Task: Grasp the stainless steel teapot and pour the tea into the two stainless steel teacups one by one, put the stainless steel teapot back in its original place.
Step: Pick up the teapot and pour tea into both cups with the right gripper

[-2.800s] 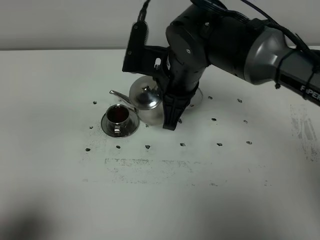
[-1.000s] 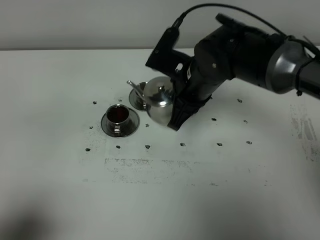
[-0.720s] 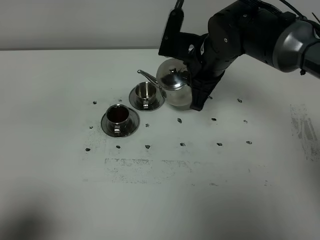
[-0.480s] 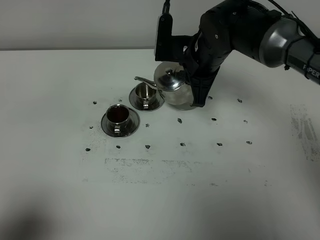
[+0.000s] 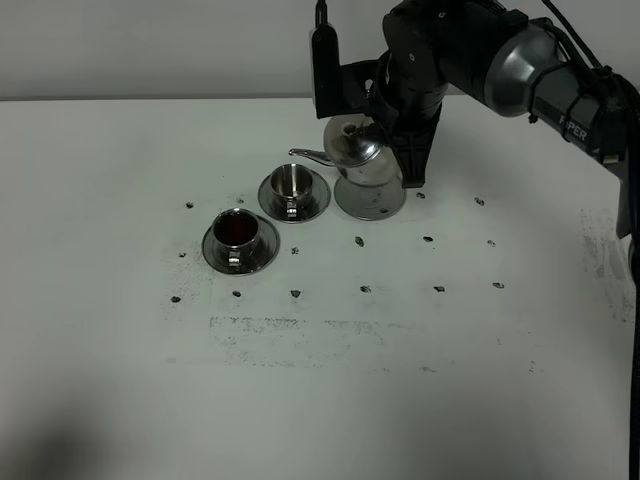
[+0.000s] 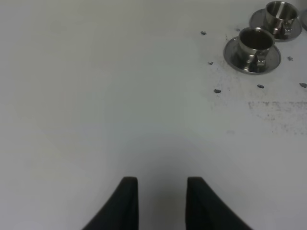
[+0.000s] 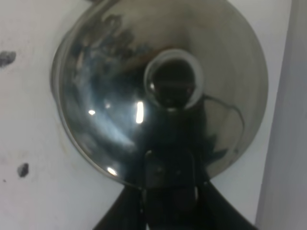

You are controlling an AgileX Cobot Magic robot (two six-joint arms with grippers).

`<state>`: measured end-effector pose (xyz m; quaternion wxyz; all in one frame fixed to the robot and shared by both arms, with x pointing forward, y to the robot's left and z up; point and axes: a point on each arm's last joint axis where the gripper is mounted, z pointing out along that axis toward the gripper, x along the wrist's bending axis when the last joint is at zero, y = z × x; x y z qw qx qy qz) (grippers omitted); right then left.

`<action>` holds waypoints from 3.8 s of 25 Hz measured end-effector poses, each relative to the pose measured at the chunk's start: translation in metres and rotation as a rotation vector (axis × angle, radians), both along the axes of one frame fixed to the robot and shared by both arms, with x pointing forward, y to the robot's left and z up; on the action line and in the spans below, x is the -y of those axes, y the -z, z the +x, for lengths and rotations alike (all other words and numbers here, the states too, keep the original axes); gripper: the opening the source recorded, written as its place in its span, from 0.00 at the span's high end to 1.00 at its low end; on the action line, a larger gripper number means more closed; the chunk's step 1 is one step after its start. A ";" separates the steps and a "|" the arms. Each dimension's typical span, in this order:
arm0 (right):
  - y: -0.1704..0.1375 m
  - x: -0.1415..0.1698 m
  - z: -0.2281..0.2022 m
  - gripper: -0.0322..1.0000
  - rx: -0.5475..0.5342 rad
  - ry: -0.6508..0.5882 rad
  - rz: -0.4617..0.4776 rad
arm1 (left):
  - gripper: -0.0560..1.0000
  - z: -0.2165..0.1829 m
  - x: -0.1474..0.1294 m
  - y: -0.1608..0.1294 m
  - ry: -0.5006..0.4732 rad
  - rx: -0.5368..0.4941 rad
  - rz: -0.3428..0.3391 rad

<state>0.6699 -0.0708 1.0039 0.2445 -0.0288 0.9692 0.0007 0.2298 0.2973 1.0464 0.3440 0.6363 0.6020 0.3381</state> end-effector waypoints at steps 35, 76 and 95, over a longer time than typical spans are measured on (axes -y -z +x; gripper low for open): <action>0.012 -0.011 0.005 0.75 0.119 -0.127 -0.211 | 0.72 0.000 0.000 0.000 0.000 0.000 0.000; 0.007 -0.028 -0.001 0.75 0.201 -0.244 -0.319 | 0.72 0.000 0.000 0.000 0.000 0.000 0.000; 0.004 -0.027 0.001 0.75 0.230 -0.287 -0.379 | 0.72 0.000 0.000 0.000 0.000 0.000 0.000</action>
